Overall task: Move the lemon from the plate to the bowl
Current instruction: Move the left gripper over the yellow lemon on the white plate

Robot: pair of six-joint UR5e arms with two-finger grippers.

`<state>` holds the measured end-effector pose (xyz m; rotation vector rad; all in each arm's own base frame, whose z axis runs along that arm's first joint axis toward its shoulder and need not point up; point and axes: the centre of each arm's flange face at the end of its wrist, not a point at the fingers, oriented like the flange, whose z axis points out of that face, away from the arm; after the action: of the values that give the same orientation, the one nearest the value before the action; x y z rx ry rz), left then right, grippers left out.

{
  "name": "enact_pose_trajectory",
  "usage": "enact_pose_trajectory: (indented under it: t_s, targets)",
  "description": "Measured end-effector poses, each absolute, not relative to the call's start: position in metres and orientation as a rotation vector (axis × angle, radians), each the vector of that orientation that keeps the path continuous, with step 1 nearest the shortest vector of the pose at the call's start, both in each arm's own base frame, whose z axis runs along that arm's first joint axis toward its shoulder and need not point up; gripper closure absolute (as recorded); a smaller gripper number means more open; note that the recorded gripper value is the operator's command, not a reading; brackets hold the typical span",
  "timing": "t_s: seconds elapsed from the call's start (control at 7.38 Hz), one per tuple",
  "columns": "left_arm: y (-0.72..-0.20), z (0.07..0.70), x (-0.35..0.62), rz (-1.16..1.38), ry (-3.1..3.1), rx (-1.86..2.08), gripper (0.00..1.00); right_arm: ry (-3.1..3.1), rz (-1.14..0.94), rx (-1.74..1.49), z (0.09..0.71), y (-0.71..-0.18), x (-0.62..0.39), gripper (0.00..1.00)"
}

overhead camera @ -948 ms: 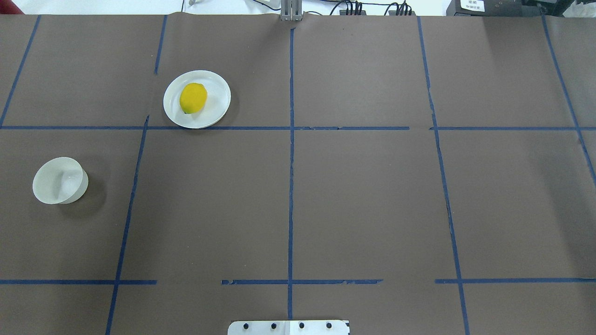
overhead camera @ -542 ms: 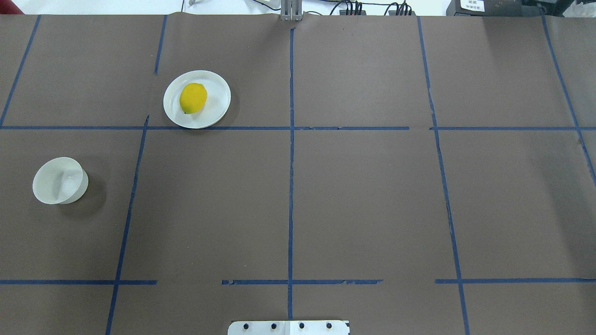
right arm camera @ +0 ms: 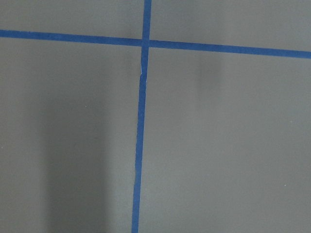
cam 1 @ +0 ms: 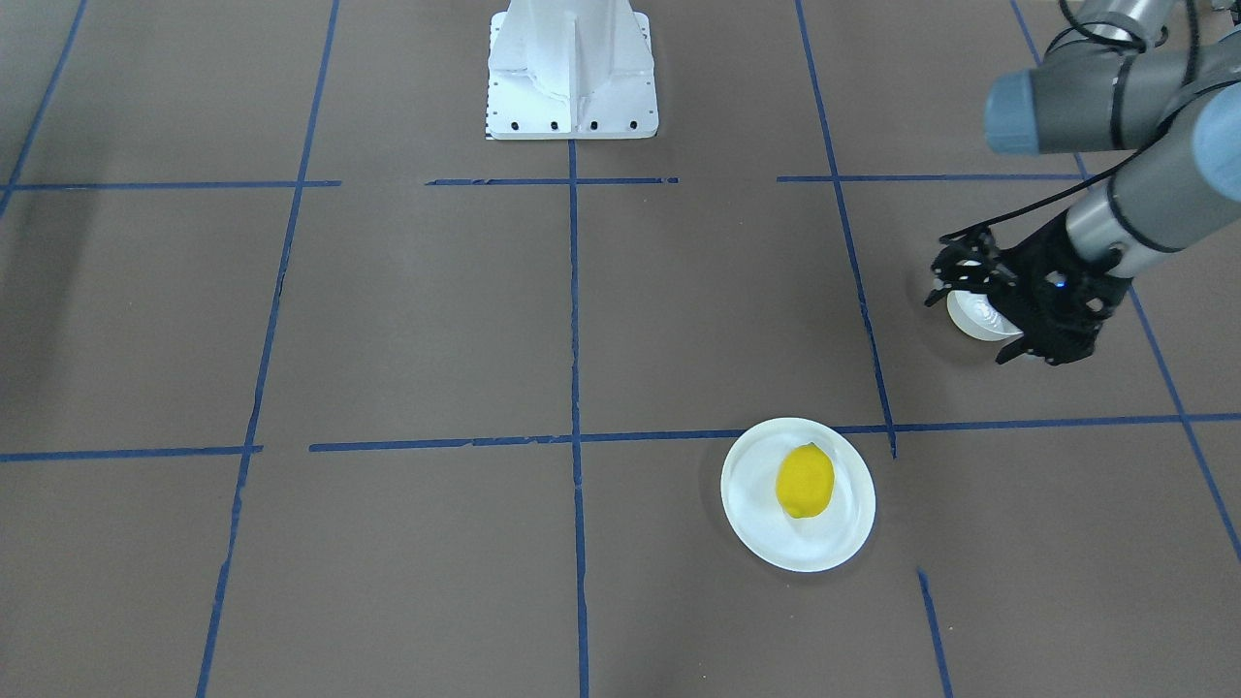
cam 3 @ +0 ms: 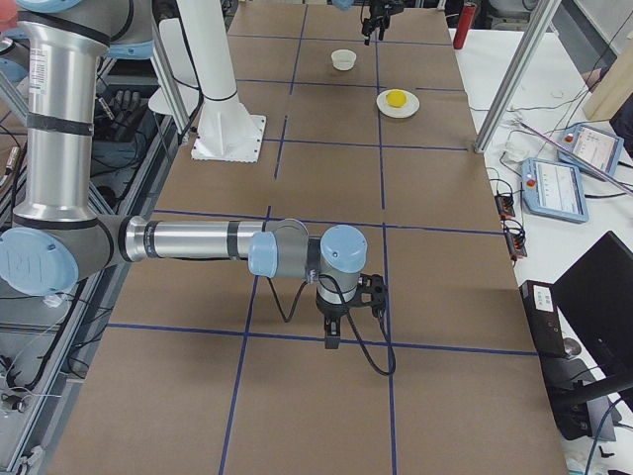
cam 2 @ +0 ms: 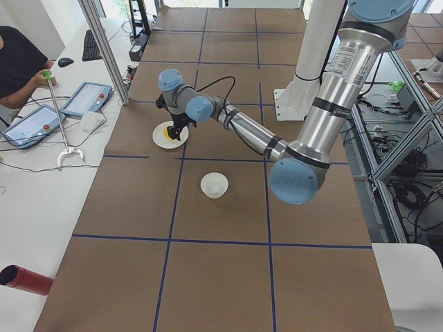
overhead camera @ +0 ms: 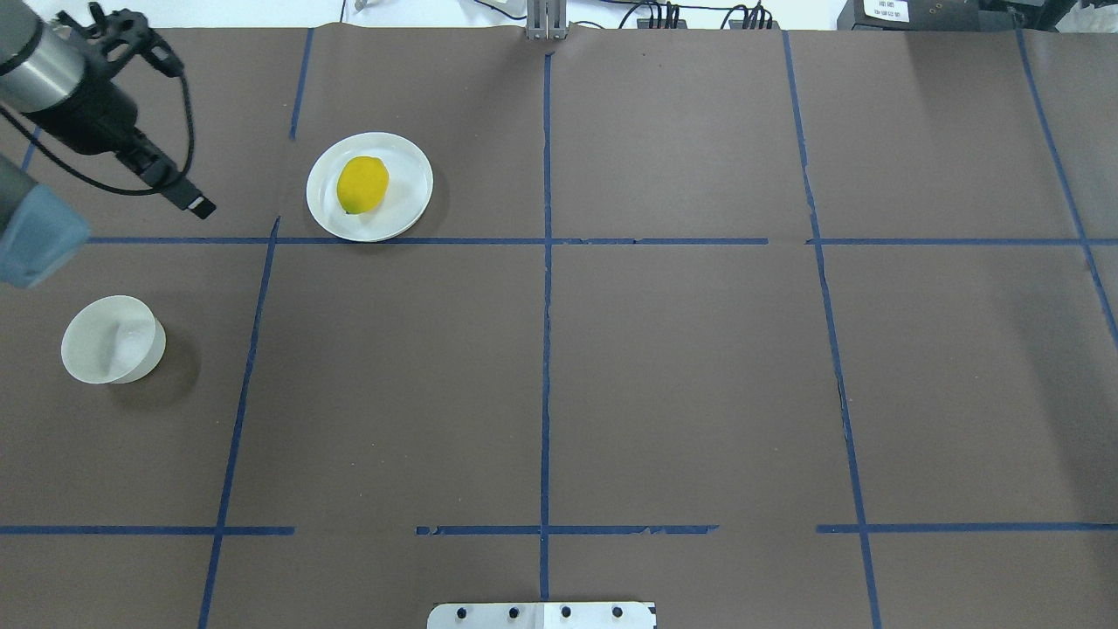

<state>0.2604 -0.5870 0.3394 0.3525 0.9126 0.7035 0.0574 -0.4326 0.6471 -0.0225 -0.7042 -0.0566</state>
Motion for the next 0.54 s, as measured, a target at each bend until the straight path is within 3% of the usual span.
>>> enact_pose_trajectory:
  t_s: [0.54]
  targets:
    - [-0.628,0.321,0.361,0.655,0.841,0.471,0.00,-0.704,-0.057,-0.022,0.647,-0.433,0.057,0.00]
